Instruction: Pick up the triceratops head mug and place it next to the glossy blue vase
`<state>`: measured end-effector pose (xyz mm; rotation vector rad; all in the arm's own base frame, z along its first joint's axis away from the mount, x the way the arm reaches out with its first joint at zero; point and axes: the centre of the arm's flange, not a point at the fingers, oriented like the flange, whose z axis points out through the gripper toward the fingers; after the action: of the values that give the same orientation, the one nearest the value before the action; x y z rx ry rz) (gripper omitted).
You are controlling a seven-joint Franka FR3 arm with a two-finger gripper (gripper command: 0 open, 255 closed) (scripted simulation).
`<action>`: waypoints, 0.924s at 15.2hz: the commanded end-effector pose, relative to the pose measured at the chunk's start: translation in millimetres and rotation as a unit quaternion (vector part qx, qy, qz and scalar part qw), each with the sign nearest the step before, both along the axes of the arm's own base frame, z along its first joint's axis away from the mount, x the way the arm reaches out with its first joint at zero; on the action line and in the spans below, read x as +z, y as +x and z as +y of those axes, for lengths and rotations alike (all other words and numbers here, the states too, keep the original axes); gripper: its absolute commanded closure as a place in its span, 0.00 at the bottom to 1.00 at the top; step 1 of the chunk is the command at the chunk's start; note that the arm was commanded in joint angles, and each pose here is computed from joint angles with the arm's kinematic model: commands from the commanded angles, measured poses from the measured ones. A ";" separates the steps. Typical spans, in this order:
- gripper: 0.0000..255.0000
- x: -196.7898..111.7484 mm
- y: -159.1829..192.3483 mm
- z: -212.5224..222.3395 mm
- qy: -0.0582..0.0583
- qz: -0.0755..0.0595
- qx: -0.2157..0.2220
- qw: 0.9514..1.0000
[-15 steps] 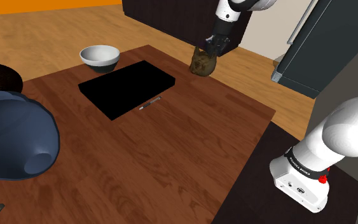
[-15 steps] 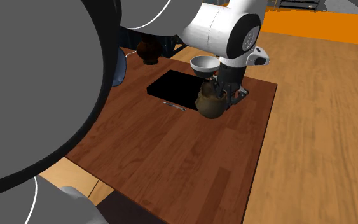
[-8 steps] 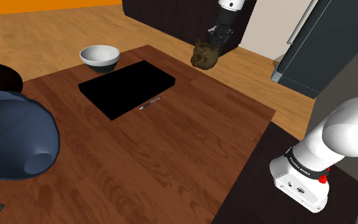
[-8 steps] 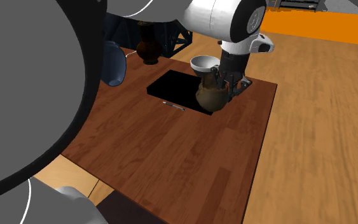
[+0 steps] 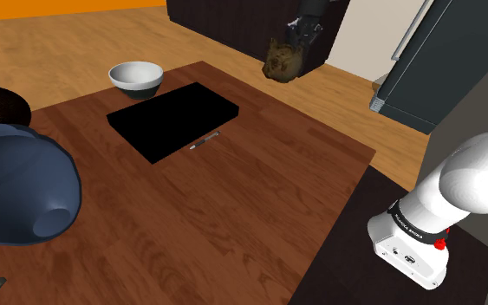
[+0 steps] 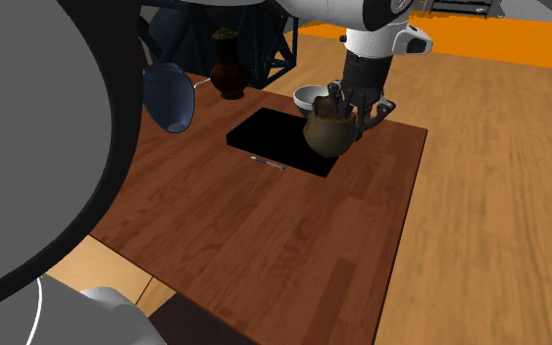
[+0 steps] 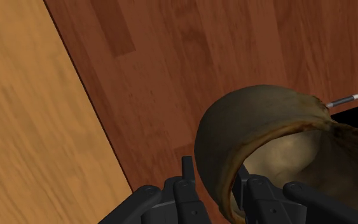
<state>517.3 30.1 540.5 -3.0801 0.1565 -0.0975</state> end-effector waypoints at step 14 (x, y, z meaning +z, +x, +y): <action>1.00 80.1 0.5 0.6 0.000 0.000 0.000 1.000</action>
<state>519.0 30.9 615.2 -3.0803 0.1568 -0.0974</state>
